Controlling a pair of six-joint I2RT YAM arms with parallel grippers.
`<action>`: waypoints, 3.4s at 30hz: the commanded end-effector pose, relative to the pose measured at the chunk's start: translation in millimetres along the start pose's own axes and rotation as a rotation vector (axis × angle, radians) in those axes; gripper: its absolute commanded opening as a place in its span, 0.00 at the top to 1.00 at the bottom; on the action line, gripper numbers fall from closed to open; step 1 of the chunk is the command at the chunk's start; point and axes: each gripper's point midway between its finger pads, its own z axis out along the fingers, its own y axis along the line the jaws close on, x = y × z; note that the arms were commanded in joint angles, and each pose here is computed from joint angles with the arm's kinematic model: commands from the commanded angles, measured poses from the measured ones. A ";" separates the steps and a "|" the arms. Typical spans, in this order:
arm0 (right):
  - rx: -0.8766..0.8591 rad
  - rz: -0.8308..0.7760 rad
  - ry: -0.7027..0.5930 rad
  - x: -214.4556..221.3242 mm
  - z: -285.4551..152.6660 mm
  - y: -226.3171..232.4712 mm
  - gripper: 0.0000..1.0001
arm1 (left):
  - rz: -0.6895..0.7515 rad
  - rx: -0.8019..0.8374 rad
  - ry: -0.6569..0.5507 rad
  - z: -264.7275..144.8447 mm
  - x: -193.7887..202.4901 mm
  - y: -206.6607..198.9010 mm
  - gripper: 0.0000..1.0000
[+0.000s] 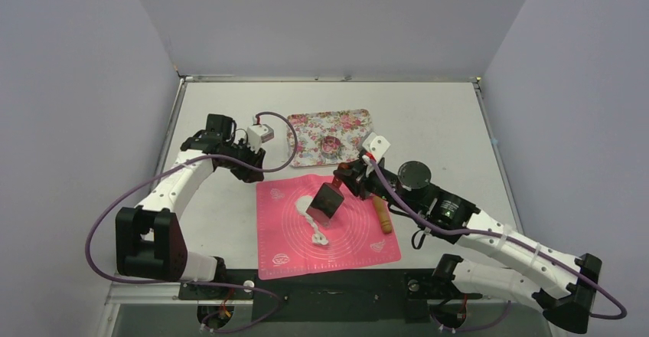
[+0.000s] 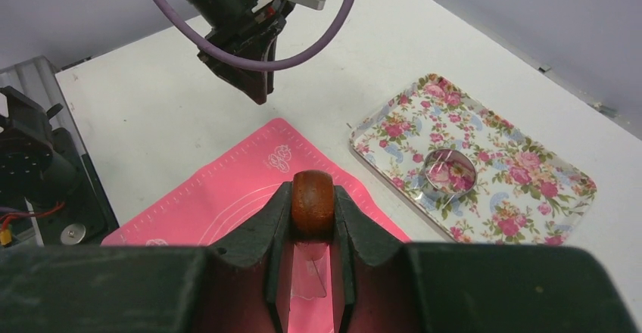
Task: Roll out the dumpling wrappers from the dough
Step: Remove the dumpling wrapper from the work surface.
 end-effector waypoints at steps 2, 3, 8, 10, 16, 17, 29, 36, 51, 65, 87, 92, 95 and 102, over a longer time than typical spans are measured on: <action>-0.022 -0.012 -0.130 -50.4 -10.8 3.6 1.00 | 0.022 0.035 -0.022 -6.8 -8.5 -6.8 0.76; -0.041 -0.003 -0.125 -49.1 -7.4 7.4 1.00 | 0.021 0.035 -0.021 -6.9 -8.5 -6.5 0.76; -0.117 0.059 -0.150 -62.2 5.0 25.2 1.00 | 0.019 0.030 -0.022 -8.3 -9.2 -6.7 0.76; -0.142 0.096 -0.103 -60.1 12.8 32.0 1.00 | 0.019 0.028 -0.022 -8.4 -9.3 -6.3 0.76; -0.097 0.149 0.049 -31.0 29.8 41.7 1.00 | 0.012 0.024 -0.025 -8.1 -11.5 -4.5 0.76; -0.083 0.145 0.051 -33.3 29.3 40.7 1.00 | 0.012 0.022 -0.027 -8.3 -11.9 -4.2 0.76; 0.180 0.074 0.128 -8.9 39.0 -0.5 1.00 | -0.003 0.022 -0.027 -3.7 -11.4 -2.0 0.76; 0.355 -0.010 0.167 -4.0 22.7 -33.9 1.00 | -0.005 0.024 -0.037 -5.4 -11.0 -4.7 0.76; 0.482 -0.094 0.231 11.7 -1.0 -60.6 1.00 | 0.006 0.004 -0.056 -10.7 -15.2 -1.6 0.76; 0.548 -0.082 0.220 -0.4 -30.3 -85.1 1.00 | -0.001 0.016 -0.037 -5.3 -9.0 -1.1 0.76; 0.112 0.059 0.065 -54.7 27.4 19.5 1.00 | 0.001 0.012 -0.048 -8.4 -10.0 -2.8 0.76; 0.123 0.047 0.112 -38.1 41.9 19.9 1.00 | 0.002 0.008 -0.048 -9.0 -10.0 -2.4 0.76; 0.144 0.032 0.140 -27.9 47.6 16.7 1.00 | 0.001 0.008 -0.047 -8.8 -9.4 -2.5 0.76; 0.253 -0.008 0.181 -17.6 38.9 -6.1 1.00 | -0.025 0.049 0.013 12.5 12.1 -10.5 0.76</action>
